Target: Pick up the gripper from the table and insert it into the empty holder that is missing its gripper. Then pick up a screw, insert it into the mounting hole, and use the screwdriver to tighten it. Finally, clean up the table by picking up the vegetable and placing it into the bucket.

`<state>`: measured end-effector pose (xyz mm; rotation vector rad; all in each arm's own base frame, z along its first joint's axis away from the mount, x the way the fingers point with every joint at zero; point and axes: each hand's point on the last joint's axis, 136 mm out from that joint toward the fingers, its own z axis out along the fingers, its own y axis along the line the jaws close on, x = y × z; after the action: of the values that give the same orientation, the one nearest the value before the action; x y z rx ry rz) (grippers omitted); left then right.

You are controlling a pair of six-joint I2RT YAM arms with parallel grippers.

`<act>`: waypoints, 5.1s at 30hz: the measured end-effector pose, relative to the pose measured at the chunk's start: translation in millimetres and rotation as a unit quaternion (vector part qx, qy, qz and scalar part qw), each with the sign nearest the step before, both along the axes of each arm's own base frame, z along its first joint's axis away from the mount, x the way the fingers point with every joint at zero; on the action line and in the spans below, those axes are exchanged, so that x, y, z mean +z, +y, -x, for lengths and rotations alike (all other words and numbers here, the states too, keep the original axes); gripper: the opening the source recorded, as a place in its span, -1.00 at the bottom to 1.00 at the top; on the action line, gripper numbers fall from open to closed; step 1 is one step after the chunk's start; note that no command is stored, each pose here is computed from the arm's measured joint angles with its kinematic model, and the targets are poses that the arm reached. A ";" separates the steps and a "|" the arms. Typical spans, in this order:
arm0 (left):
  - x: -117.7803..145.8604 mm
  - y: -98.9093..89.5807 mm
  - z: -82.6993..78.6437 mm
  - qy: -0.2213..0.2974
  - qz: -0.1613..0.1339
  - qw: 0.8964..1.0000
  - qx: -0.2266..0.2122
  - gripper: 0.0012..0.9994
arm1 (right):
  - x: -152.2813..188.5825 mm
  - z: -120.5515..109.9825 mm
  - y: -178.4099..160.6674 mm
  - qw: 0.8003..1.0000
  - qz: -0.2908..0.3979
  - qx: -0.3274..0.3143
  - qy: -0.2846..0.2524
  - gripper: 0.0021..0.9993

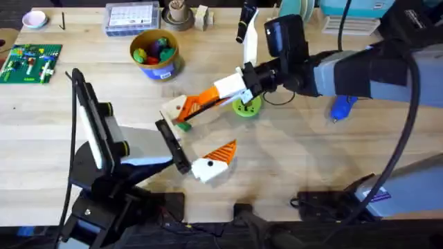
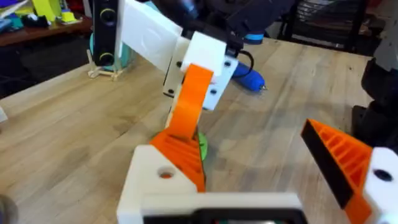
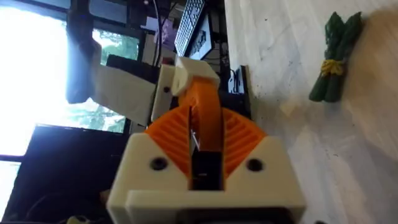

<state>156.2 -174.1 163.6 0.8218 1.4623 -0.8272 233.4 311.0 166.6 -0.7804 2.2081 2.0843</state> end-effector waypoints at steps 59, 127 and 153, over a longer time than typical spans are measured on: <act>-0.1 12.7 -16.4 0.005 0.003 0.999 0.054 0.99 | 7.6 -7.1 41.4 0.998 0.029 -0.056 0.014 -0.83; 2.5 -14.8 33.4 -0.006 0.004 0.994 -0.106 0.99 | -12.0 -100.2 -35.2 0.971 0.058 -0.208 -0.105 0.65; 2.5 -14.8 33.5 -0.006 0.004 0.994 -0.106 0.99 | 6.4 -15.3 -120.4 0.830 0.365 -0.199 -0.373 0.66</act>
<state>122.7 -188.9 166.2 0.9868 1.3764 -0.9850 248.7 190.6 173.0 -0.8341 2.3156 0.5333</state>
